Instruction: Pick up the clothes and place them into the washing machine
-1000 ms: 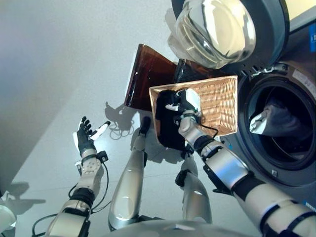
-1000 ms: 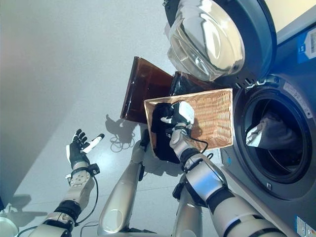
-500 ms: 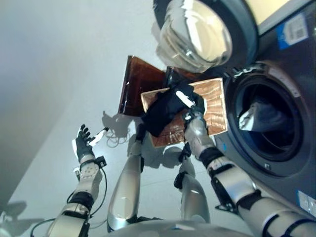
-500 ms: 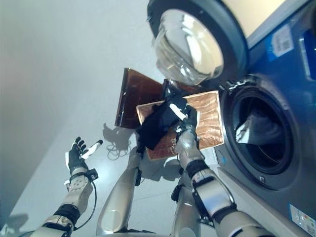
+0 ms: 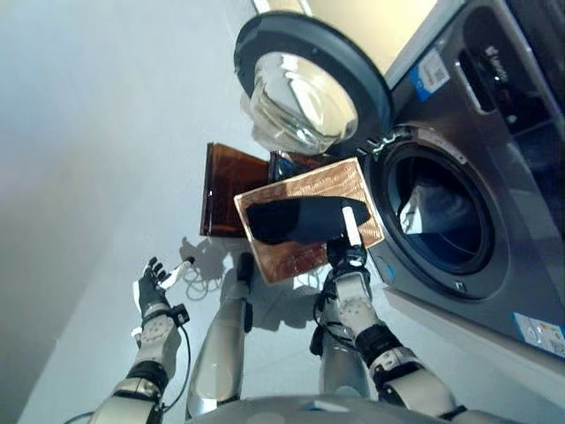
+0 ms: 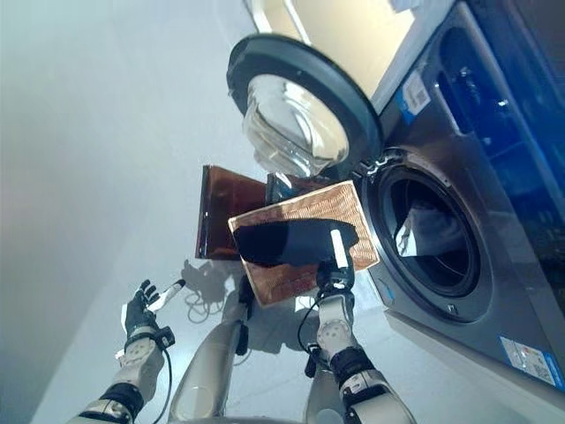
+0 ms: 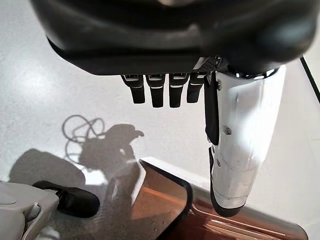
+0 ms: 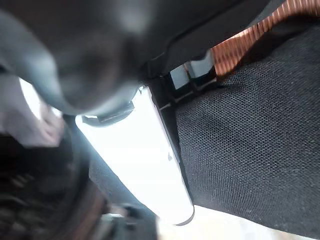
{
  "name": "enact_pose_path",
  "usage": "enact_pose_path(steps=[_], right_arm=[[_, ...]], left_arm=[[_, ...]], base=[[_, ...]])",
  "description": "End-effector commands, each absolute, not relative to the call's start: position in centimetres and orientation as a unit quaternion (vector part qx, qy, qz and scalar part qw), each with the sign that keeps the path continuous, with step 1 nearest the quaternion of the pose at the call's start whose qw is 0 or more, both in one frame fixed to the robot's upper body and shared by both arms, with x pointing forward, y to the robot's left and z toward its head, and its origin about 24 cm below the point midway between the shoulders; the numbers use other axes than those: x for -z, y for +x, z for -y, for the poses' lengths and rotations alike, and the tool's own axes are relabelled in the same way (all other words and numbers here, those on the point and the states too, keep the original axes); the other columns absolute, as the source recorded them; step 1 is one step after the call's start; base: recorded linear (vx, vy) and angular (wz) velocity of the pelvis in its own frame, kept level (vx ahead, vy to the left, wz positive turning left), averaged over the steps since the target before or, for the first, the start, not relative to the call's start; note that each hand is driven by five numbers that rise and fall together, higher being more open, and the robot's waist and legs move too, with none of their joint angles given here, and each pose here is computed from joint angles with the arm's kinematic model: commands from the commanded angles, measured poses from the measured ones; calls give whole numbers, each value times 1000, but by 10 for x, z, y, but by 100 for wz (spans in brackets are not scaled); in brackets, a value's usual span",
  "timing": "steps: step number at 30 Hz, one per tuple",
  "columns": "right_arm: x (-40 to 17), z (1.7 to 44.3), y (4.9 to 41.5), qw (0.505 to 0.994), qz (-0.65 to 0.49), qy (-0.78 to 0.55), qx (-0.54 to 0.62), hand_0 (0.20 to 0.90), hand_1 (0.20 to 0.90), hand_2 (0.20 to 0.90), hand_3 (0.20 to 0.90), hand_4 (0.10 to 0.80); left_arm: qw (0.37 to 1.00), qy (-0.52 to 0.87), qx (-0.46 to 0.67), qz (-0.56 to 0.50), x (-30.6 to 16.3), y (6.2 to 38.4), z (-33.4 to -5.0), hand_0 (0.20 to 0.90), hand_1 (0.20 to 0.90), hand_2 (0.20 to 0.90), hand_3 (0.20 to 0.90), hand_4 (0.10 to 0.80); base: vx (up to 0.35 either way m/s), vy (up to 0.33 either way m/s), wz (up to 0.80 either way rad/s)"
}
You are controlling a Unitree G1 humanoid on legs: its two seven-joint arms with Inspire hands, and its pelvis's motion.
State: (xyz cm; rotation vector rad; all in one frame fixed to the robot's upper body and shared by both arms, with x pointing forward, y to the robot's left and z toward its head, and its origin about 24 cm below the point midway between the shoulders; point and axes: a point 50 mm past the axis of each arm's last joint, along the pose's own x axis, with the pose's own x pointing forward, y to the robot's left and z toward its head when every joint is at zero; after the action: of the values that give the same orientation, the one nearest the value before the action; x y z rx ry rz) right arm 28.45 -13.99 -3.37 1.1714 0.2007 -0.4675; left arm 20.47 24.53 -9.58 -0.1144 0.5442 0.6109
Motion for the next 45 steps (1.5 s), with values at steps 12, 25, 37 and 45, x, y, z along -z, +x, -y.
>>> enact_pose_path(steps=[12,25,37,45], right_arm=[[-6,193,306,682,125,665,277,200,200,200,200,300],[5,237,304,621,134,659,402,200,200,200,200,300],[-31,260,326,588,184,673,409,200,200,200,200,300],[-52,277,332,572,223,671,415,200,200,200,200,300]], left_arm=[[902,-72,-294,-307,118,178,-233,900,900,900,900,800],[910,-62,-269,-310,120,177,-225,900,900,900,900,800],[921,-65,-251,-289,115,185,-219,900,900,900,900,800],[921,-60,-256,-288,114,183,-224,900,900,900,900,800]], base=[[34,25,-17],[11,9,-4],[6,-6,-8],[13,2,-2]])
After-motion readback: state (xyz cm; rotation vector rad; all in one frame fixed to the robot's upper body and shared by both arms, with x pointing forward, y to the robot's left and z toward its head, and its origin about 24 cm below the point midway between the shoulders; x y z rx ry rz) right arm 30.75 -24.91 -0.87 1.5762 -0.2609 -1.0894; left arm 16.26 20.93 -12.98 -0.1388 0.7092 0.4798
